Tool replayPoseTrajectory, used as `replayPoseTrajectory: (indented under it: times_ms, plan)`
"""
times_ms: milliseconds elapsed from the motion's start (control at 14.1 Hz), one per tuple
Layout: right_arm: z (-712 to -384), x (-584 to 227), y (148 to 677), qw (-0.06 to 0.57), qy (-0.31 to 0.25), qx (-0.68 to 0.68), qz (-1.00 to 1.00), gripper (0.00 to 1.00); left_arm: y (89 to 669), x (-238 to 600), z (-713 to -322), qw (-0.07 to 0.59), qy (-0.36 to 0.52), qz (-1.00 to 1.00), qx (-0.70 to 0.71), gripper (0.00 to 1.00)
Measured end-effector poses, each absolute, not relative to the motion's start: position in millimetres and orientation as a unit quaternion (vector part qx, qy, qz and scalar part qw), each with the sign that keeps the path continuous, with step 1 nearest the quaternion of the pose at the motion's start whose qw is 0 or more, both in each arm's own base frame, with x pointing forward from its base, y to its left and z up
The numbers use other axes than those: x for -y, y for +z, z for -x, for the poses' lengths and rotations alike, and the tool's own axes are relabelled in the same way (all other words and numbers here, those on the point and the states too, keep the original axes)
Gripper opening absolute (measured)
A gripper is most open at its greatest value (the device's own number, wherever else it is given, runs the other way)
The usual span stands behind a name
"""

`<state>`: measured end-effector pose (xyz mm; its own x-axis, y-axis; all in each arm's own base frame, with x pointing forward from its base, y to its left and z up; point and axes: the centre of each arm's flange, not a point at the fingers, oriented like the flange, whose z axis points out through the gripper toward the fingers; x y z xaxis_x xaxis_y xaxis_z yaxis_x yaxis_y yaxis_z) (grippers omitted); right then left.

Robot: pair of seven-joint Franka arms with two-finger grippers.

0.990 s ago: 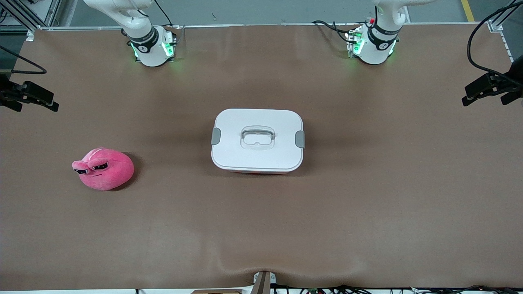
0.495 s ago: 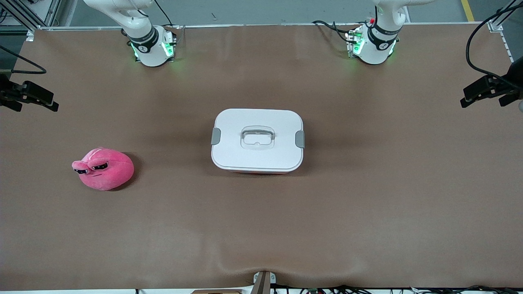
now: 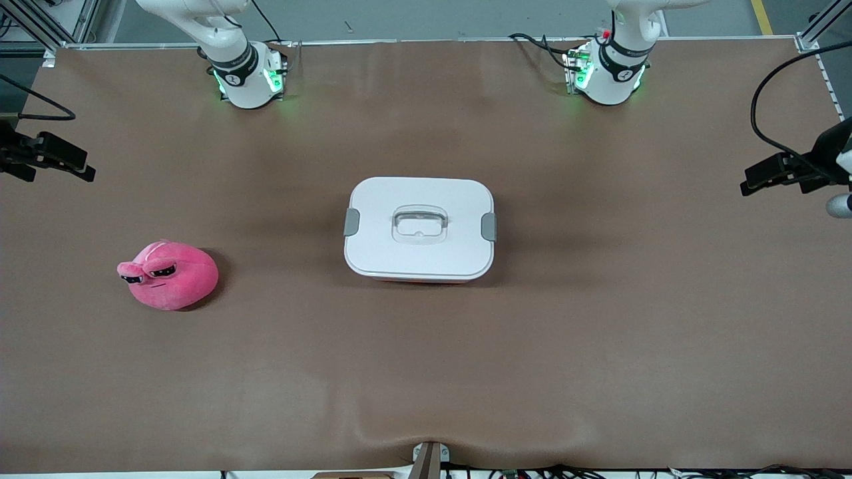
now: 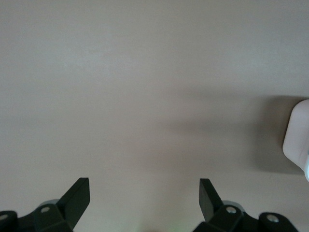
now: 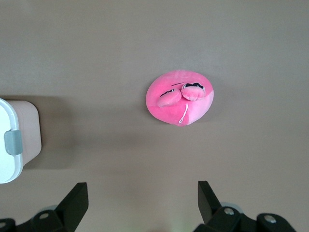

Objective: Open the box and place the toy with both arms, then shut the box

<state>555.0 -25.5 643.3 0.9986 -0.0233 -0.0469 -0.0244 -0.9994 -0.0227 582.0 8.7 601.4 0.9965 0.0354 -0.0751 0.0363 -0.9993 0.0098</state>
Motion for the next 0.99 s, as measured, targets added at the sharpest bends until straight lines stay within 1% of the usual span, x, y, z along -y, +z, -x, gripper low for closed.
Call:
replayPoseTrajectory:
  times_ms: [283, 424, 707, 849, 990]
  plan:
    - [-555, 25, 643, 0.011, 0.023, -0.011, 1.000, 1.00, 591, -9, -594, 0.009, -0.038, -0.999, -0.031, 1.00]
    - [-555, 23, 643, 0.011, 0.023, -0.009, 1.000, 1.00, 583, -6, -602, 0.023, -0.033, -0.998, -0.056, 1.00]
    - [-556, 23, 640, 0.012, 0.026, -0.009, 1.000, 1.00, 557, 3, -617, 0.029, -0.041, -0.993, -0.111, 1.00]
    - [-558, 26, 634, 0.011, 0.034, -0.012, 0.999, 1.00, 554, 16, -619, 0.027, -0.045, -0.988, -0.146, 1.00]
    - [-563, 28, 620, 0.012, 0.056, -0.014, 0.998, 1.00, 552, 38, -618, 0.024, -0.048, -0.982, -0.180, 1.00]
